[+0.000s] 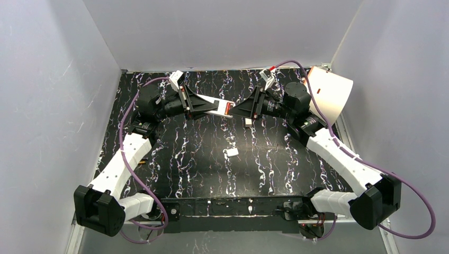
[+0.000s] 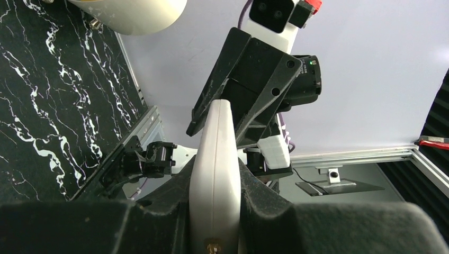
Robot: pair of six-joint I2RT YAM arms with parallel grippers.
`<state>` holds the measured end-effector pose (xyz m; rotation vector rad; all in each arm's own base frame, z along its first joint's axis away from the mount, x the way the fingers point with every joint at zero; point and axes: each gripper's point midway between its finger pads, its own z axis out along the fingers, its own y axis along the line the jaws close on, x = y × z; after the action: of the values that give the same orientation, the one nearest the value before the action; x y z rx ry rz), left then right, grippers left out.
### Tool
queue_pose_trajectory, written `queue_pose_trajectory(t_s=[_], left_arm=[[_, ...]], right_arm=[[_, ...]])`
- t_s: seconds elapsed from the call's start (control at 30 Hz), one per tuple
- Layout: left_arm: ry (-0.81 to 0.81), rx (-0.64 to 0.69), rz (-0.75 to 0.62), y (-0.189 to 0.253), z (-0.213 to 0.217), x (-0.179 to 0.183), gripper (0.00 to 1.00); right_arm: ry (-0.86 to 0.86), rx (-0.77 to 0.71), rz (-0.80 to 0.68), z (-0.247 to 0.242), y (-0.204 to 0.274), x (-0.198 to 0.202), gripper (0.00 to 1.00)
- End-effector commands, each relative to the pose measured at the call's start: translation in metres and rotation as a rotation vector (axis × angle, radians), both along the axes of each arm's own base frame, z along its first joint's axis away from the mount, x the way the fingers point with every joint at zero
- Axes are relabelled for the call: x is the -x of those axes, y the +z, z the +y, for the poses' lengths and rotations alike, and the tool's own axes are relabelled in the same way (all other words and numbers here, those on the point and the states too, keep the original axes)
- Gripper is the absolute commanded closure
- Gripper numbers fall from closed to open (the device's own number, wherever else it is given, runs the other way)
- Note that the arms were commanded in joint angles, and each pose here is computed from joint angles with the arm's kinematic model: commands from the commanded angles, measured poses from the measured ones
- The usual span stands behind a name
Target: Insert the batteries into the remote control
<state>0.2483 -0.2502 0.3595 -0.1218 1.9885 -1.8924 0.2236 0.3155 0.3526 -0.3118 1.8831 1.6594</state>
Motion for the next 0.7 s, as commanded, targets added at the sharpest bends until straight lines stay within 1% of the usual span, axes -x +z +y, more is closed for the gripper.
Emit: queue_pose_trajectory(t_s=[0.0,0.1,0.13,0.2,0.27,0.3,0.37,0.43,0.47,0.53,0.57,0.67], left_arm=[[-0.004,0.01,-0.036,0.009,0.002,0.003,1.0],[0.005,-0.004,-0.044,0.004,0.002,0.002,1.0],[0.01,-0.013,-0.043,0.0,0.002,0.001,1.0],[0.019,-0.032,-0.05,-0.005,0.003,0.0,1.0],[0.038,-0.079,-0.075,-0.016,0.005,-0.002,1.0],[0.054,-0.11,-0.075,-0.023,0.007,-0.003,1.0],[0.086,-0.188,-0.081,-0.038,0.012,-0.004,1.0],[0.11,-0.288,-0.055,-0.056,0.021,-0.001,1.0],[0.132,-0.33,-0.05,-0.063,0.025,-0.001,1.0],[0.168,-0.412,-0.048,-0.077,0.035,-0.001,1.0],[0.182,-0.444,-0.043,-0.082,0.039,0.0,1.0],[0.241,-0.539,-0.007,-0.101,0.054,0.0,1.0]], right_arm=[[-0.032,-0.009,-0.073,-0.004,0.018,-0.004,0.48],[-0.073,-0.032,-0.069,-0.008,0.028,-0.007,0.28],[-0.103,-0.038,-0.071,-0.011,0.031,-0.009,0.24],[-0.164,-0.037,-0.081,-0.018,0.034,-0.014,0.18],[-0.238,-0.014,-0.073,-0.029,0.031,-0.02,0.15],[-0.28,-0.004,-0.076,-0.035,0.03,-0.024,0.15],[-0.369,0.077,-0.037,-0.049,0.011,-0.033,0.15],[-0.454,0.206,0.002,-0.064,-0.016,-0.043,0.15],[-0.49,0.295,0.025,-0.073,-0.036,-0.048,0.16],[-0.509,0.448,0.055,-0.084,-0.065,-0.051,0.19],[-0.49,0.523,0.073,-0.085,-0.084,-0.052,0.22],[-0.441,0.645,0.155,-0.086,-0.127,-0.048,0.27]])
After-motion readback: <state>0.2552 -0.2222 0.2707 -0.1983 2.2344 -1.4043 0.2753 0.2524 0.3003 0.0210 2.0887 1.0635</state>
